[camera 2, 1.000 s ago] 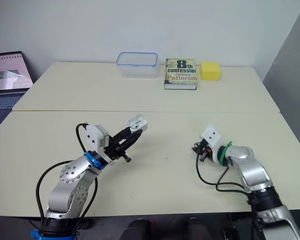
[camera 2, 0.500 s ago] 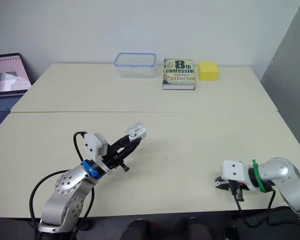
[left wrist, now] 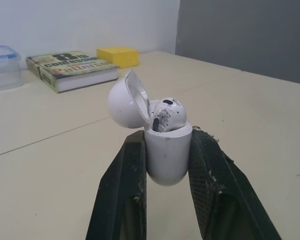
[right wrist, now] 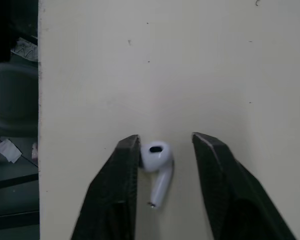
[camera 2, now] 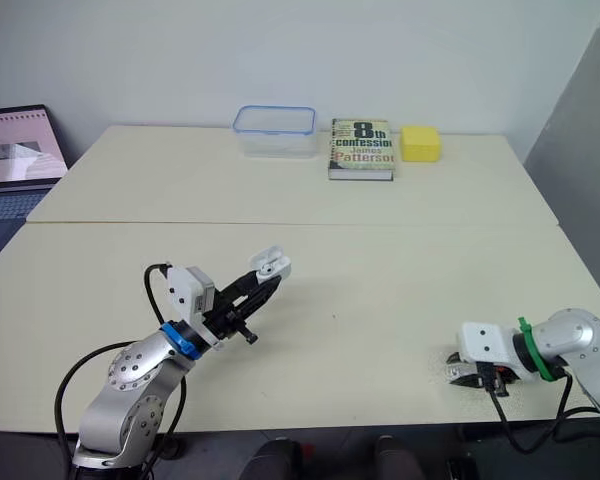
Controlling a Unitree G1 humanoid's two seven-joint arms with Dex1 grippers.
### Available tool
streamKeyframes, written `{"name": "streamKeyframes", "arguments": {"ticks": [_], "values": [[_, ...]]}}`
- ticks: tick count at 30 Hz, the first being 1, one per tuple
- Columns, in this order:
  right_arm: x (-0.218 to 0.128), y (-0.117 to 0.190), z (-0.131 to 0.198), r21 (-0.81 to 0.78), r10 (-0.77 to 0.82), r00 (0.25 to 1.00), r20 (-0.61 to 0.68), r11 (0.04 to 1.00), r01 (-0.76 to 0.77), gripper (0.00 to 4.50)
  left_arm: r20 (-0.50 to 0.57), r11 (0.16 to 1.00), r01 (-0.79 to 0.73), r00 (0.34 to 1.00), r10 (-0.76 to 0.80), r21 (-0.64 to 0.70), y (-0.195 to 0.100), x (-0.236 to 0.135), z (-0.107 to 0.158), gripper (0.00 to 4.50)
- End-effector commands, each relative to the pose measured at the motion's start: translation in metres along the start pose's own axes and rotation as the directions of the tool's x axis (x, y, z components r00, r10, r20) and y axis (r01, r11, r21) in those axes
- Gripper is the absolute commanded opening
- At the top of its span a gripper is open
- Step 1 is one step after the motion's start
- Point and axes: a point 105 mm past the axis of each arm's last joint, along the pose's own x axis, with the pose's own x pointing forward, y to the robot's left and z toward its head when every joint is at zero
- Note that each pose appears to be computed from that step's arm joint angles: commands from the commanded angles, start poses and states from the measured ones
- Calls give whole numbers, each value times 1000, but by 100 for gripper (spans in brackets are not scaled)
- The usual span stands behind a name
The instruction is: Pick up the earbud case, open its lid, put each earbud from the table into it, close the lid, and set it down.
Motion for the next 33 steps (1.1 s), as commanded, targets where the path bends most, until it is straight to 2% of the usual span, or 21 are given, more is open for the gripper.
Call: {"name": "streamKeyframes", "arguments": {"ticks": [1, 9, 11, 14, 18, 33], "values": [[0, 0, -3, -27, -11, 1000, -4, 1000, 11, 246, 42, 1000, 20, 999, -21, 23, -3, 3, 13, 77], [-27, -2, 28, -47, -85, 995, 58, 995, 88, 246, 42, 999, 30, 999, -30, 11, -4, 6, 9, 77], [-31, 3, 32, -19, -85, 996, 22, 996, 85, 246, 41, 1000, 28, 999, -28, 7, -5, 6, 8, 77], [-33, 5, 27, 18, -124, 981, -151, 992, 128, 246, 39, 1000, 27, 999, -27, 0, -6, 5, 6, 77], [-28, 12, 24, 68, -106, 961, -257, 990, 127, 246, 39, 1000, 29, 999, -29, -7, -9, 7, 4, 77], [2, 6, 19, 139, -65, 952, -300, 984, 111, 246, 34, 1000, 19, 999, -18, -13, -10, 4, 1, 77]]}}
